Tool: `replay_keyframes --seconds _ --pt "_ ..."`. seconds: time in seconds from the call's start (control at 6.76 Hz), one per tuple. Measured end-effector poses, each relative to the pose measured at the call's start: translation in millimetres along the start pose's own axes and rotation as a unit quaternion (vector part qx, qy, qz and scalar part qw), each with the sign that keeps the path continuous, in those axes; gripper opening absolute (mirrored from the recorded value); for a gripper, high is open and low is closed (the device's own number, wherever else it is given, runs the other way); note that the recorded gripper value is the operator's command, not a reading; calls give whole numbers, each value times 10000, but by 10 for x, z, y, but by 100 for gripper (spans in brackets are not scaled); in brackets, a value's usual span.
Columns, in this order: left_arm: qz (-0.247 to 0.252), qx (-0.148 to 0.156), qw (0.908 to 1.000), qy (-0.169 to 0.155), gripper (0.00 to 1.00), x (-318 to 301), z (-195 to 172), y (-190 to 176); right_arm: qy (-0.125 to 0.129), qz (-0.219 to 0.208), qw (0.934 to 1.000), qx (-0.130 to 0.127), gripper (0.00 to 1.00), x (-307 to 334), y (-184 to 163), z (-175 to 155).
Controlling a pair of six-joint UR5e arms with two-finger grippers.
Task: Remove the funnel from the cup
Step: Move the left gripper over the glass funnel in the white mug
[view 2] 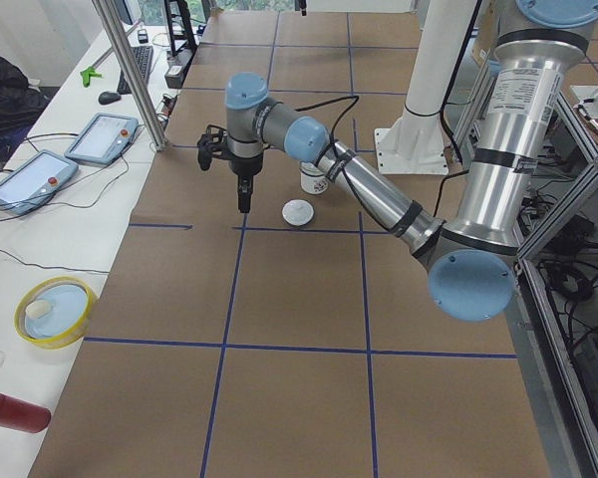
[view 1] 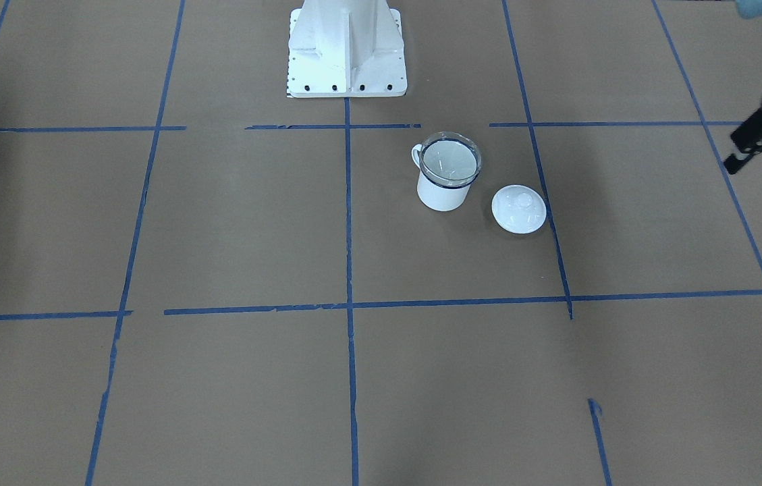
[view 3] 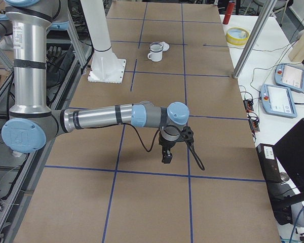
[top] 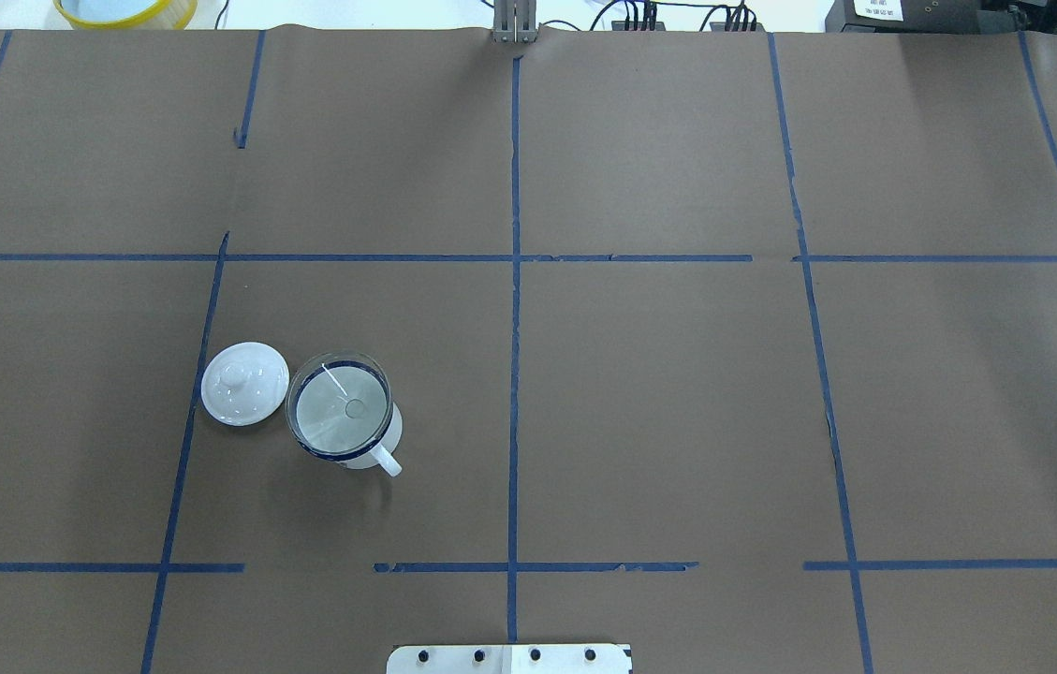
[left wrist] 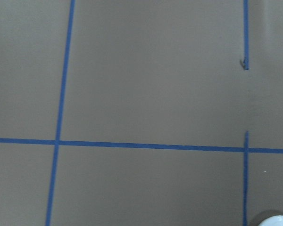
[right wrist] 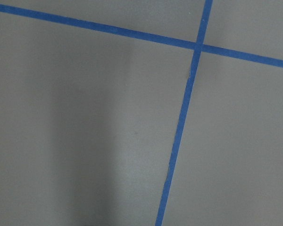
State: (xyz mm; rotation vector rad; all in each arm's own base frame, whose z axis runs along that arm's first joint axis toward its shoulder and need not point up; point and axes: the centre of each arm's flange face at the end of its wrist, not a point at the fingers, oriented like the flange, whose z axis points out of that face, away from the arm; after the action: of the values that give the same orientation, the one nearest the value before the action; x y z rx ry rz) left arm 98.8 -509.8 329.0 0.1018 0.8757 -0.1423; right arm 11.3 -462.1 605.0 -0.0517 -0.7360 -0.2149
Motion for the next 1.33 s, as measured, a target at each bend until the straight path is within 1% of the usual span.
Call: replay_keyframes --seconds 0.15,0.3,0.59,0.89,1.04,1.33 --pt "-159 -71 9997 156 100 614 86 181 0 0 10000 0 100 0 0 0" --pt "-248 -87 9994 206 100 1125 200 372 0 0 10000 1 100 0 0 0" --pt "-340 -132 9992 144 100 1910 551 807 0 1 10000 0 100 1 0 0" --pt "-284 -335 9989 158 100 2425 773 1168 0 0 10000 1 100 0 -3 -1" --pt "-222 -426 9987 154 100 2555 858 1257 0 -2 10000 2 100 -1 -3 -2" --pt "-217 -593 9980 21 100 2864 1184 1376 0 -2 10000 2 100 -2 -2 -2"
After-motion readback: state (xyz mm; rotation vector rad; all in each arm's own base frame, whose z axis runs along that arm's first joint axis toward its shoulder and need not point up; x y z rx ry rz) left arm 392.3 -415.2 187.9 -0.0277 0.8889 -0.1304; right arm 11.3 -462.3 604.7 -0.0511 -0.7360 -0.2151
